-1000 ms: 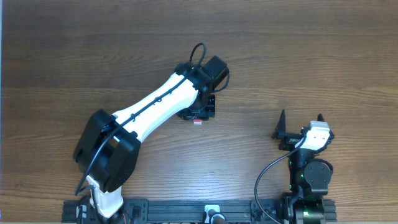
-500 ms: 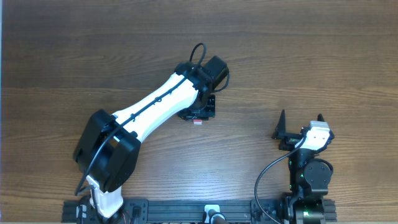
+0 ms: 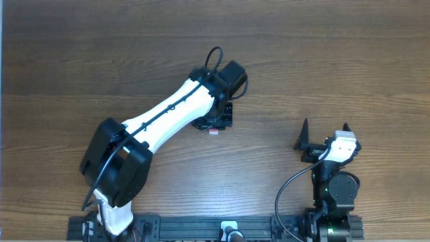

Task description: Stack Cubes

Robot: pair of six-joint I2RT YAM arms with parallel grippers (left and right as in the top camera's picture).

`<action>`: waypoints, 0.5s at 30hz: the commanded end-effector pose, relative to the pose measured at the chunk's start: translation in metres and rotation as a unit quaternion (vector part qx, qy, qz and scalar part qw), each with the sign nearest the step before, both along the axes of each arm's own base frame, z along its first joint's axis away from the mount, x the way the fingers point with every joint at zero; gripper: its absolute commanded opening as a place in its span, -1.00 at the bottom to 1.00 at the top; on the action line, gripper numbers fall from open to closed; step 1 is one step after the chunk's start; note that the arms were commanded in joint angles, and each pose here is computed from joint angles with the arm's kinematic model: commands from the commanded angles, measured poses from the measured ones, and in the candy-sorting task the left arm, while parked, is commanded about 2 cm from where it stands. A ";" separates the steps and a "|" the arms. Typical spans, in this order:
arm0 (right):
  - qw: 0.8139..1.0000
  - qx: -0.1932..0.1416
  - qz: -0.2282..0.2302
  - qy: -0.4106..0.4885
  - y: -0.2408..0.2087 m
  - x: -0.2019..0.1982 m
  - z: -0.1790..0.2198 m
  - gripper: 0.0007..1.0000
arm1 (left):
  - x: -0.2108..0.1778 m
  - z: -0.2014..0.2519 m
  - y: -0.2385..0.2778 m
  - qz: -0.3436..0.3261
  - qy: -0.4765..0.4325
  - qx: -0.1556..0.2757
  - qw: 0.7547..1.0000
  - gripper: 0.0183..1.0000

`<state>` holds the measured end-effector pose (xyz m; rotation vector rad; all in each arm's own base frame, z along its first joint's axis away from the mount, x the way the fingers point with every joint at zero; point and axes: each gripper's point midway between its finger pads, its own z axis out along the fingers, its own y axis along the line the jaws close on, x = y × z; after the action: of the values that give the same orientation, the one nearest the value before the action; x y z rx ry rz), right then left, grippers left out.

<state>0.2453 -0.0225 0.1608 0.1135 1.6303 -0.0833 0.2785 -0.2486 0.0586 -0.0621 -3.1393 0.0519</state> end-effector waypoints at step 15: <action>1.000 -0.002 0.007 0.001 0.003 0.000 -0.002 0.99 | 0.001 -0.010 -0.002 0.006 0.008 0.003 1.000 -0.95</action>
<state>0.2453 -0.0225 0.1608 0.1135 1.6303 -0.0833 0.2789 -0.2489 0.0547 -0.0619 -3.1345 0.0453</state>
